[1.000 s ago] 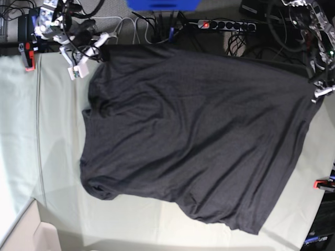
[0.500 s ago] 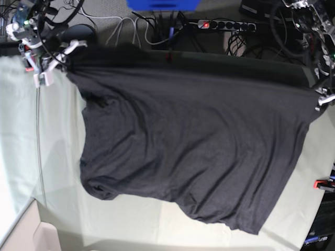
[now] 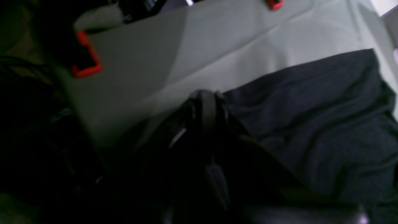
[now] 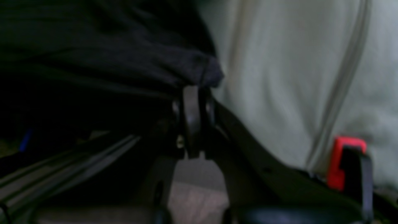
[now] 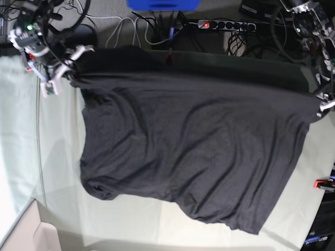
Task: Layout the t-shirt on the table in an organized manner, then fold the t-shirt properly
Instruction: 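Drag the held edge with both grippers across the shirt toward the hem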
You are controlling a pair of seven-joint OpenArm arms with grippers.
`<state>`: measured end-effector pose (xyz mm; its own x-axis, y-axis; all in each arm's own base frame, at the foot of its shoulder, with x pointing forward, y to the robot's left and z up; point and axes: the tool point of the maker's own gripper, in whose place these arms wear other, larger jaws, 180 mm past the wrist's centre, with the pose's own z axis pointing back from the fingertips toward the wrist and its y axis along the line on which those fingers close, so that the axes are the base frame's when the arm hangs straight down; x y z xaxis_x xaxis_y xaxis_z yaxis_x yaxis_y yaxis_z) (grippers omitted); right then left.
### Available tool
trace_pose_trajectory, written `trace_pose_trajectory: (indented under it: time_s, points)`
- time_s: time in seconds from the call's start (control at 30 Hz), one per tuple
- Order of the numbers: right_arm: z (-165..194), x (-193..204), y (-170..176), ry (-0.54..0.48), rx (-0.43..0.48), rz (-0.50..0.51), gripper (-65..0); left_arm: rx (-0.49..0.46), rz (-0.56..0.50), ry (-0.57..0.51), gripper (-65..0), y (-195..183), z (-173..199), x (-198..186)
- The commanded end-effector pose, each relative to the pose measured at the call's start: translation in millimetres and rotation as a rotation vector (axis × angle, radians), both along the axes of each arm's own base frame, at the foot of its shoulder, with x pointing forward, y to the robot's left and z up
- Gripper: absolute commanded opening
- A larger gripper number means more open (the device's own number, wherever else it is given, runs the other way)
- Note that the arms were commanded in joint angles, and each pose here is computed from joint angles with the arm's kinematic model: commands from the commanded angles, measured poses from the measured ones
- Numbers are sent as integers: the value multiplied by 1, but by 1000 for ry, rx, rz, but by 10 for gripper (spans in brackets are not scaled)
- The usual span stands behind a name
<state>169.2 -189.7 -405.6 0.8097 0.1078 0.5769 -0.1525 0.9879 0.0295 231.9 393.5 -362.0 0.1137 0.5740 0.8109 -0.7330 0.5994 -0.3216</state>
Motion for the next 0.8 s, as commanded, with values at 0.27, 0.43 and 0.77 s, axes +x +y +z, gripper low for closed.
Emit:
trace_pose_trajectory:
  time_s: [0.27,0.43,0.77]
  points:
    - [-24,20,6,17,70,-8,-650,69,-2,-81,-650,15,34,27]
    - [-20,33,2,-6,64,-4,-650,60,3,-120,-650,16,42,43]
    - [-8,70,-6,-74,57,2,-650,27,-112,-61,-650,-4,18,89]
